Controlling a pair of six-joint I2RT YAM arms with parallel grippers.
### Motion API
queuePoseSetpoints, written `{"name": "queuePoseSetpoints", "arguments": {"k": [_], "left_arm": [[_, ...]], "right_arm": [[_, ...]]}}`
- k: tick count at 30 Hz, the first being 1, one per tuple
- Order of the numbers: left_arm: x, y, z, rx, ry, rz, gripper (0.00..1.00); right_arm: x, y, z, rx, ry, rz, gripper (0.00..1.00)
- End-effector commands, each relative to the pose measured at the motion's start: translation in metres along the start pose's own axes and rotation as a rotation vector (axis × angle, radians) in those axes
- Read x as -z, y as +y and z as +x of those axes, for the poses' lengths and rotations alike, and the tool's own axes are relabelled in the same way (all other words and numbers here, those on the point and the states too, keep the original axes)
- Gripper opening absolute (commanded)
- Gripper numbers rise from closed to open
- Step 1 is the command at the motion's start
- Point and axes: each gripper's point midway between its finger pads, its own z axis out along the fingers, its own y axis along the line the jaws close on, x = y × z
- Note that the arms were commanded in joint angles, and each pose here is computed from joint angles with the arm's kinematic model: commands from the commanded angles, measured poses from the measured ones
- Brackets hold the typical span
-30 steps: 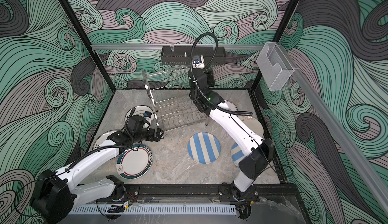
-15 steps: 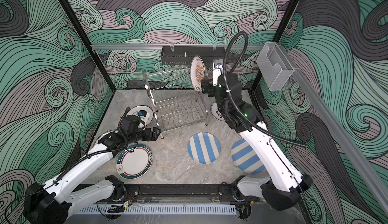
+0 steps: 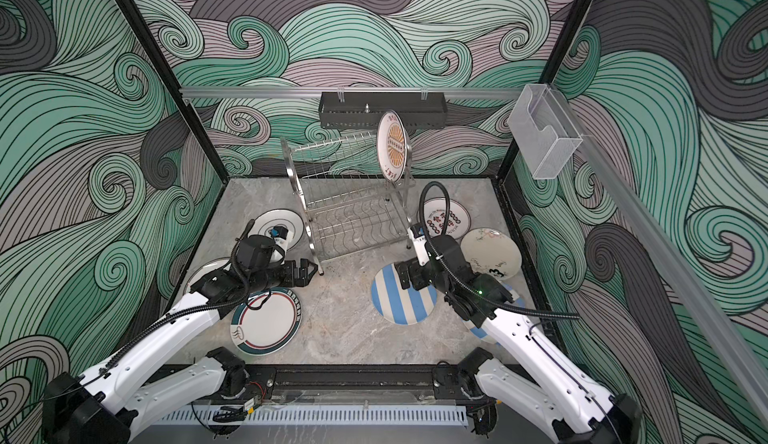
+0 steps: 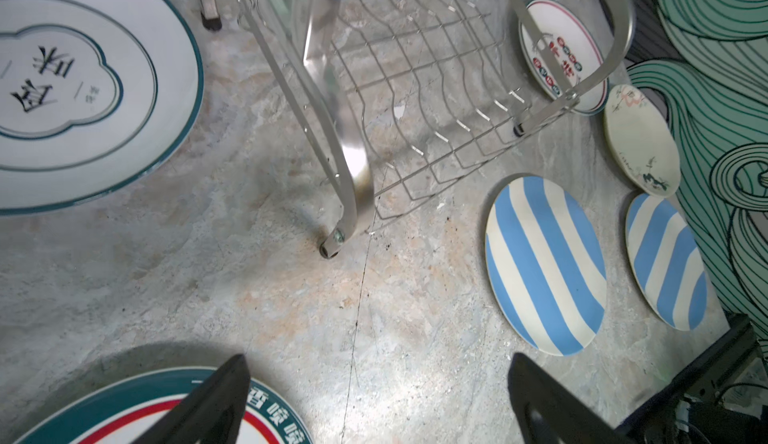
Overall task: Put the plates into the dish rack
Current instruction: 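Release the plate and swing the right gripper down to the striped plate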
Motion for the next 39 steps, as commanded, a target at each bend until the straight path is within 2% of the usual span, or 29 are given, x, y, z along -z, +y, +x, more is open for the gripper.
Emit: {"name": "queuePoseSetpoints", "arguments": {"k": [1,7,14,21,31,39], "left_arm": [[-0.002,0.0,0.006,0.051,0.005,0.014,0.99],[-0.006,0.011,0.016,0.078,0.026,-0.035,0.99],[-0.001,0.025,0.021,0.092,0.001,-0.096,0.99],[-0.005,0.027,0.02,0.121,-0.075,-0.064,0.99],[-0.011,0.027,0.022,0.094,-0.037,-0.075,0.99],[-0.006,0.027,0.019,0.075,-0.045,-0.08,0.99]], "right_arm": [[-0.002,0.003,0.018,-0.094,0.019,-0.023,0.99],[-0.026,0.022,0.061,-0.151,0.104,-0.092,0.99],[-0.046,0.035,0.089,-0.108,0.227,-0.089,0.99],[-0.068,0.049,0.101,-0.07,0.315,-0.114,0.96],[-0.091,0.081,0.115,0.089,0.428,-0.172,0.93],[-0.107,0.106,0.114,0.133,0.44,-0.238,0.95]]}}
